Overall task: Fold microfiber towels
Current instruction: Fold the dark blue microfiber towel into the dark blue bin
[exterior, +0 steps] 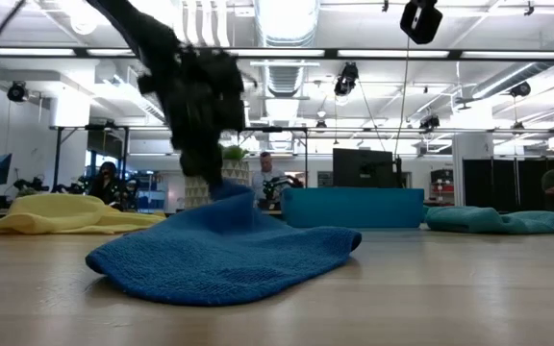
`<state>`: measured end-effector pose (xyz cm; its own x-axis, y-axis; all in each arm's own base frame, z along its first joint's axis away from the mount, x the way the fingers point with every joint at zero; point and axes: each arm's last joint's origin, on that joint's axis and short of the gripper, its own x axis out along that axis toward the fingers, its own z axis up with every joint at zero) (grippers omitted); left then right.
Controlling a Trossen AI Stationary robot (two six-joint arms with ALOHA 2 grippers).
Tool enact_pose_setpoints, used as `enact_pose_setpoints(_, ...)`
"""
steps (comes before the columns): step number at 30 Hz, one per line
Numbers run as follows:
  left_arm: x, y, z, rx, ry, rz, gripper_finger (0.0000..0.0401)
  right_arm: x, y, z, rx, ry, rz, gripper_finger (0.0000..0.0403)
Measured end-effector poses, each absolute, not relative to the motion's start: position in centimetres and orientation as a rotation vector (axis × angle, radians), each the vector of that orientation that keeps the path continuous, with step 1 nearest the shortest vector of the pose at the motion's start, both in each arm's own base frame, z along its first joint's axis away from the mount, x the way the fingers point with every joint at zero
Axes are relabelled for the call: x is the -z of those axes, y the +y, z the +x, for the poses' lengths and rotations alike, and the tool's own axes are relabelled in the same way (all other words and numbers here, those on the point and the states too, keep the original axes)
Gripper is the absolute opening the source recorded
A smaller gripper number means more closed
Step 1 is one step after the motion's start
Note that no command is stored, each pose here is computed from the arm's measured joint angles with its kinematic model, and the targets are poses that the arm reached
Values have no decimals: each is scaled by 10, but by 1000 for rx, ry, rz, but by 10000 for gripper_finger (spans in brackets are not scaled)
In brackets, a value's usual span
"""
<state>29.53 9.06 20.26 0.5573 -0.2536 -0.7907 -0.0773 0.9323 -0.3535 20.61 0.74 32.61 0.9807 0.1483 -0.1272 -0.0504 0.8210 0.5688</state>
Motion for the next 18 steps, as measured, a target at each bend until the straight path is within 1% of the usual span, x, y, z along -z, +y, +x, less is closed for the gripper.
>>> enact_pose_setpoints(4,-259,78,285,138,871,-266,0,-327,7,214,-90,117,557,107)
enact_pose_setpoints(8,-311,61,272,194,769,-107,0,-324,6,236,-108,40,486,107)
enact_pose_setpoints(10,-332,53,267,176,741,-45,0,-318,4,249,-90,29,485,107)
enact_pose_setpoints(12,-347,50,264,145,743,-16,0,-309,0,261,-60,47,479,111)
enact_pose_setpoints(14,-359,48,262,135,755,-9,0,-305,-2,274,-45,56,452,123)
enact_pose_setpoints(18,-373,44,263,151,795,-13,0,-309,-3,300,-56,61,366,165)
